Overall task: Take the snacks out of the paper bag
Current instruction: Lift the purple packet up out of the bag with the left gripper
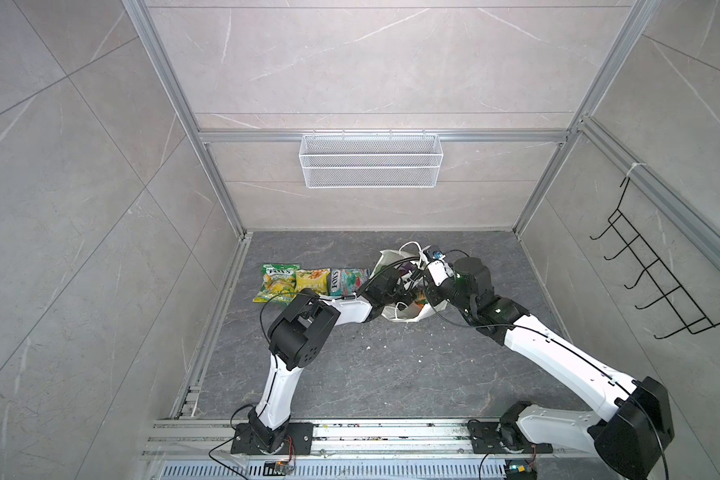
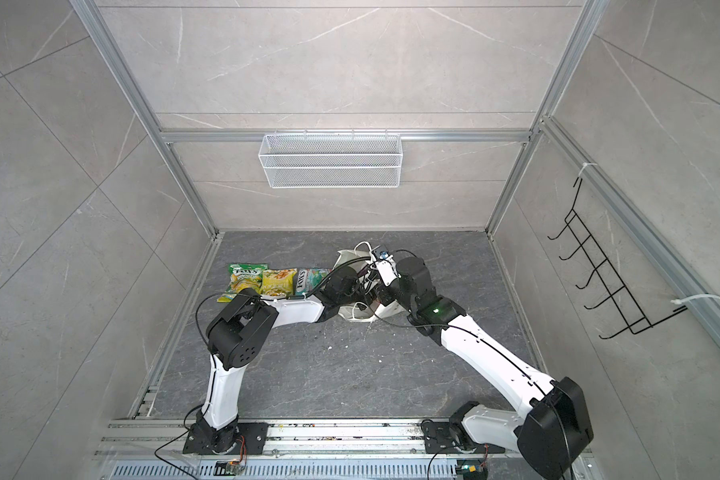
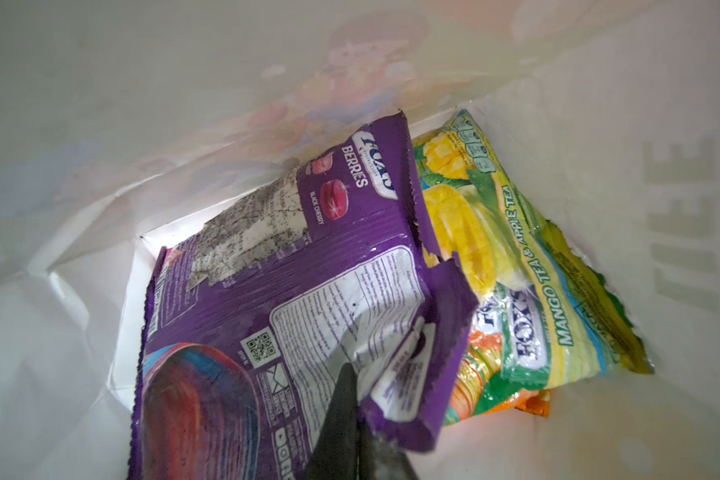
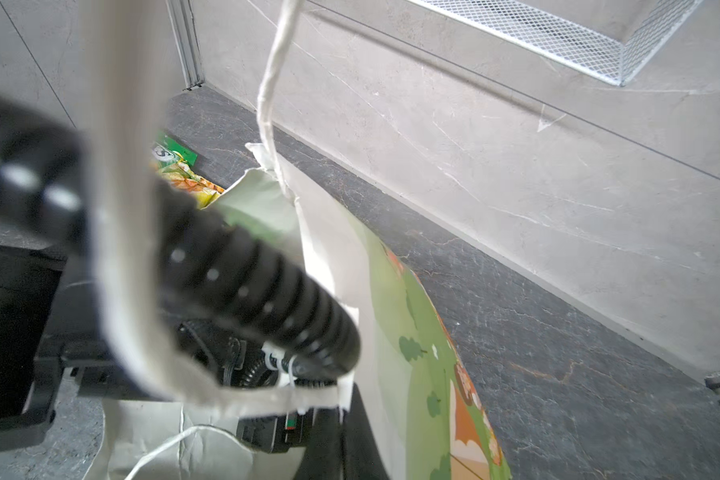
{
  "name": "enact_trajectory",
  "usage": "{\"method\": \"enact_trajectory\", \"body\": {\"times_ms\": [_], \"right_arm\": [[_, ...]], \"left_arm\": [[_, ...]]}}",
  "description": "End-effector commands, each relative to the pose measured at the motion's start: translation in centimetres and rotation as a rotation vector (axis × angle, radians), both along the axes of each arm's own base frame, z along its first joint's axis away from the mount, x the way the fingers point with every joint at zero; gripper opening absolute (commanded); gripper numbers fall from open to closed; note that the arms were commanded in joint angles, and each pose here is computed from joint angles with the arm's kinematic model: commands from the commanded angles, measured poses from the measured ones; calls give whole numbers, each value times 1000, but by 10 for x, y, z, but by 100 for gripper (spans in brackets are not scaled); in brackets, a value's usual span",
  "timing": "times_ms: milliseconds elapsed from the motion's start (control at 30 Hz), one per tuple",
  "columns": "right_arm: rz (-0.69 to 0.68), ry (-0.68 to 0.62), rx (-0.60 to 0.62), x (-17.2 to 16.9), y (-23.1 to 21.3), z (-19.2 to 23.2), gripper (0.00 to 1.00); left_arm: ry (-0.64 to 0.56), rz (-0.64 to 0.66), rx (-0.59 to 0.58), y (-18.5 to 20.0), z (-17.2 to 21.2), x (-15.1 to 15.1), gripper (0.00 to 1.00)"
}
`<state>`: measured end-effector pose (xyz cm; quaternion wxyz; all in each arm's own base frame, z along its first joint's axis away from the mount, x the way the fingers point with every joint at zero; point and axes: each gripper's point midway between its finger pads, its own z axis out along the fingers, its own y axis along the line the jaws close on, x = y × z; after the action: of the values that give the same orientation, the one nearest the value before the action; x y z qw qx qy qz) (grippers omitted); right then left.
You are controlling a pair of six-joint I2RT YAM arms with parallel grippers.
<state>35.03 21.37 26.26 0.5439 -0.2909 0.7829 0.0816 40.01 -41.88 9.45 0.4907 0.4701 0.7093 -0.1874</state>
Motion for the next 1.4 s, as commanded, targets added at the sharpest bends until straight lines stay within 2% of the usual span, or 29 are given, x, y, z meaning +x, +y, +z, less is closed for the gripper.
{"method": "enact_trajectory", "body": {"times_ms": [0,167,600,1000,1367], "right_arm": [[25,-101,85,-4,5,42,0],[1,-82,84,2,0,37,0],[-59,-73,70,13,-14,29,0],[-94,-70,77,21,-26,26,0],[-71,-62,81,22,-23,24,0]], "left_arm": [[-74,22,-82,3,42,2,0],[-95,18,-122,8,56,-7,0],[-165,1,-269,29,119,-40,0],[-210,3,-308,55,167,-67,0],[-310,6,-352,75,220,-85,0]]}}
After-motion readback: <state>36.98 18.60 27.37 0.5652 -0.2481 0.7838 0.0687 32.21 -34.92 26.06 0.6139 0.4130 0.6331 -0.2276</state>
